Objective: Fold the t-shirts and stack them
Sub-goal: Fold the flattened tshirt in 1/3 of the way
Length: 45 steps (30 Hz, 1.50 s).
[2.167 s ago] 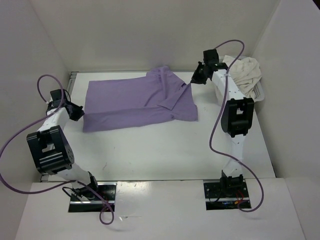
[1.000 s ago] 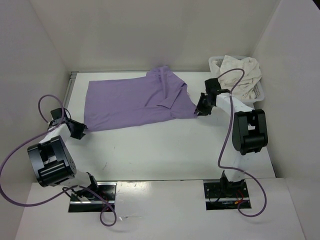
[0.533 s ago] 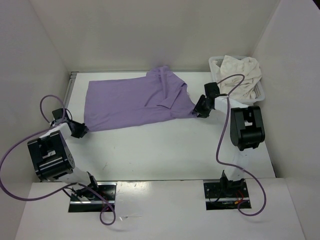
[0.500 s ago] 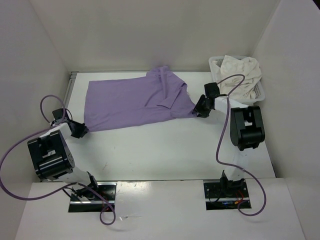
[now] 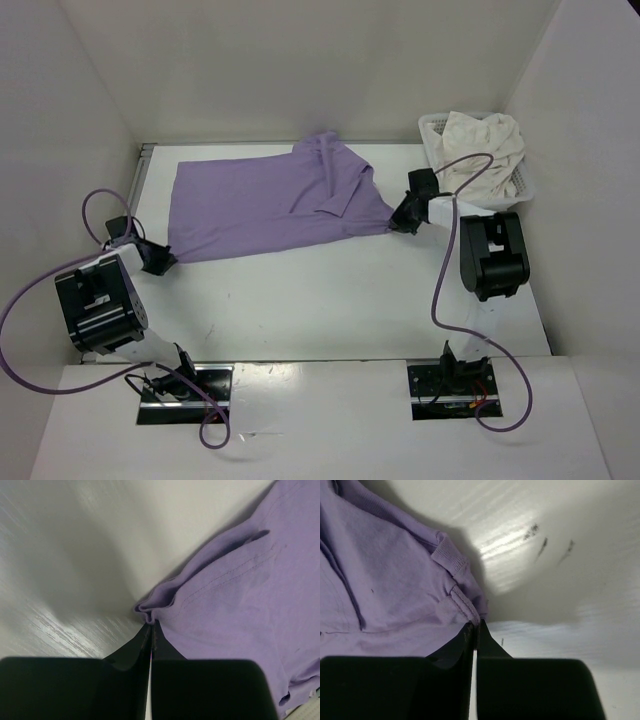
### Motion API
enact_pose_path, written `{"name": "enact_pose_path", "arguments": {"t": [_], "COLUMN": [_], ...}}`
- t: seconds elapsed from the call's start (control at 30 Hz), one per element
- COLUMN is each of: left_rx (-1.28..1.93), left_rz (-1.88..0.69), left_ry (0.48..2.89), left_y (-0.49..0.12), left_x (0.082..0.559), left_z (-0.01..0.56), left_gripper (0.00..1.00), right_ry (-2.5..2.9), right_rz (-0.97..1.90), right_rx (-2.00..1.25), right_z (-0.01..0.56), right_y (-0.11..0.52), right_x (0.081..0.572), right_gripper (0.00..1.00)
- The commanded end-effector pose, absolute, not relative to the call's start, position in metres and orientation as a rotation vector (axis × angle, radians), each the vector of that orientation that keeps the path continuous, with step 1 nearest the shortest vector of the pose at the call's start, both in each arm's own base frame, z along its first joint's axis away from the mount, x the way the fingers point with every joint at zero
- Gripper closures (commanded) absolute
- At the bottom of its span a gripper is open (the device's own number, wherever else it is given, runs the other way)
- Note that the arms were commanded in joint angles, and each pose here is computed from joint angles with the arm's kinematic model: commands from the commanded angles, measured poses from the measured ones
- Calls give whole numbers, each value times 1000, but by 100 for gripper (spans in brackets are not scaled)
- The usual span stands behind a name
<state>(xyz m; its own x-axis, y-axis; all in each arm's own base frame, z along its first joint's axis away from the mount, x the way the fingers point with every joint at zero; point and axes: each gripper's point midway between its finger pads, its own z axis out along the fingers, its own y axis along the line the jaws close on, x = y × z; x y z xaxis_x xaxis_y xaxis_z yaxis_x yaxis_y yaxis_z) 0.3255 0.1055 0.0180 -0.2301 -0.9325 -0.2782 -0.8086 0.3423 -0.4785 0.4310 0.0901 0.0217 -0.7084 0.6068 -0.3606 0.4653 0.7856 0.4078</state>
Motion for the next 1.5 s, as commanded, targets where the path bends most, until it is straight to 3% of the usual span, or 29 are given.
{"name": "enact_pose_path", "arguments": {"t": [0.0, 0.2, 0.4, 0.63, 1.0, 1.17, 1.47], "left_rx": [-1472, -1392, -1132, -869, -690, -676, -841], "left_rz": [-315, -385, -511, -721, -873, -853, -802], "left_ry": [2077, 2081, 2017, 1800, 1440, 1396, 1556], "left_y": [115, 104, 71, 60, 87, 95, 114], "left_x": [338, 347, 394, 432, 400, 401, 457], "left_z": [27, 51, 150, 312, 499, 519, 408], "left_gripper": [100, 100, 100, 100, 100, 100, 100], "right_ry": [2444, 2407, 2314, 1994, 1456, 1501, 1713], "right_rz": [307, 332, 358, 485, 637, 698, 666], "right_rx": [860, 787, 679, 534, 282, 246, 284], "right_z": [35, 86, 166, 354, 610, 599, 498], "right_y": [72, 70, 66, 69, 74, 91, 103], "right_x": [421, 398, 380, 373, 313, 355, 478], "right_gripper": [99, 99, 99, 99, 99, 99, 99]}}
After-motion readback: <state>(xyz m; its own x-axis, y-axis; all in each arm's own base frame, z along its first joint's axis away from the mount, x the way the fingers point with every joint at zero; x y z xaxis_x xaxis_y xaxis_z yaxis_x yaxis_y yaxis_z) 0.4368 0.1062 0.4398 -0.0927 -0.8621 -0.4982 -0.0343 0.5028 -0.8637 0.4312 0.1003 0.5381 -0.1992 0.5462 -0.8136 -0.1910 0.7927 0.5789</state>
